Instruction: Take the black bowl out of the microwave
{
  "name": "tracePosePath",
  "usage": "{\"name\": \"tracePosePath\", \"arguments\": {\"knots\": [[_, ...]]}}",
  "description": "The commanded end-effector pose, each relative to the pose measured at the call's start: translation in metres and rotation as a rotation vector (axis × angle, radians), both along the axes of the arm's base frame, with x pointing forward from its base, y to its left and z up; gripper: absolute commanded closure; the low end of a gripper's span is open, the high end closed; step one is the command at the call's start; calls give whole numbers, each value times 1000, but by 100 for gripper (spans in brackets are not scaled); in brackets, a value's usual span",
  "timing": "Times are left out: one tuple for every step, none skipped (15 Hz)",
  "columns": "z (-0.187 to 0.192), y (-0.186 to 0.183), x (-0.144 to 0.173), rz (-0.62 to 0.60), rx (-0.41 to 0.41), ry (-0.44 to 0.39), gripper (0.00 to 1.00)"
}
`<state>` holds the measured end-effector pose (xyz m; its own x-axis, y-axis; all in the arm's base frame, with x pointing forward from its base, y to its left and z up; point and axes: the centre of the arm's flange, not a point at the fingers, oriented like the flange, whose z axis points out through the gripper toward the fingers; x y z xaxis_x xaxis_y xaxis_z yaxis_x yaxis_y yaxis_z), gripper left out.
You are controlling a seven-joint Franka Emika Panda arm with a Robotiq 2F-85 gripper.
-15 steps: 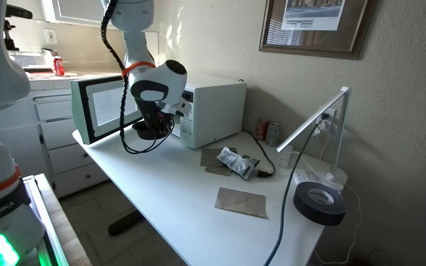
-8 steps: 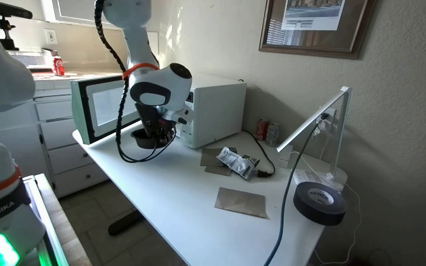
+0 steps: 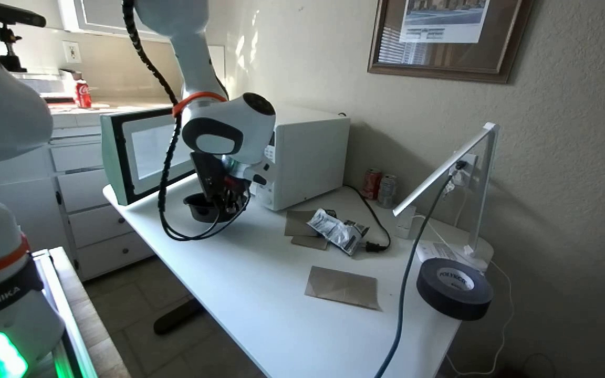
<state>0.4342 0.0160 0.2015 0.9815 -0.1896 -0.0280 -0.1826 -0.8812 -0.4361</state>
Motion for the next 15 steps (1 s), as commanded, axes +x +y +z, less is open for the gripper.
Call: {"name": "tracePosePath", "arguments": {"knots": [[3, -9, -14, 16, -43, 36, 98], [2, -11, -15, 14, -50, 42, 98], [1, -12, -16, 15, -55, 45, 98], [0, -13, -17, 16, -60, 51, 98], [0, -14, -17, 13, -63, 53, 75], [1, -15, -17, 11, -64, 56, 67], [2, -16, -17, 12, -66, 57, 60], [3, -17, -17, 9, -70, 60, 54], [3, -18, -17, 10, -76, 60, 45], [4, -18, -17, 9, -80, 58, 38], [6, -18, -16, 9, -86, 53, 30], [8, -17, -16, 11, -92, 50, 23], [11, -17, -15, 13, -99, 44, 14], [16, -13, -14, 20, -105, 33, 8], [21, -10, -12, 25, -112, 24, 1]]}}
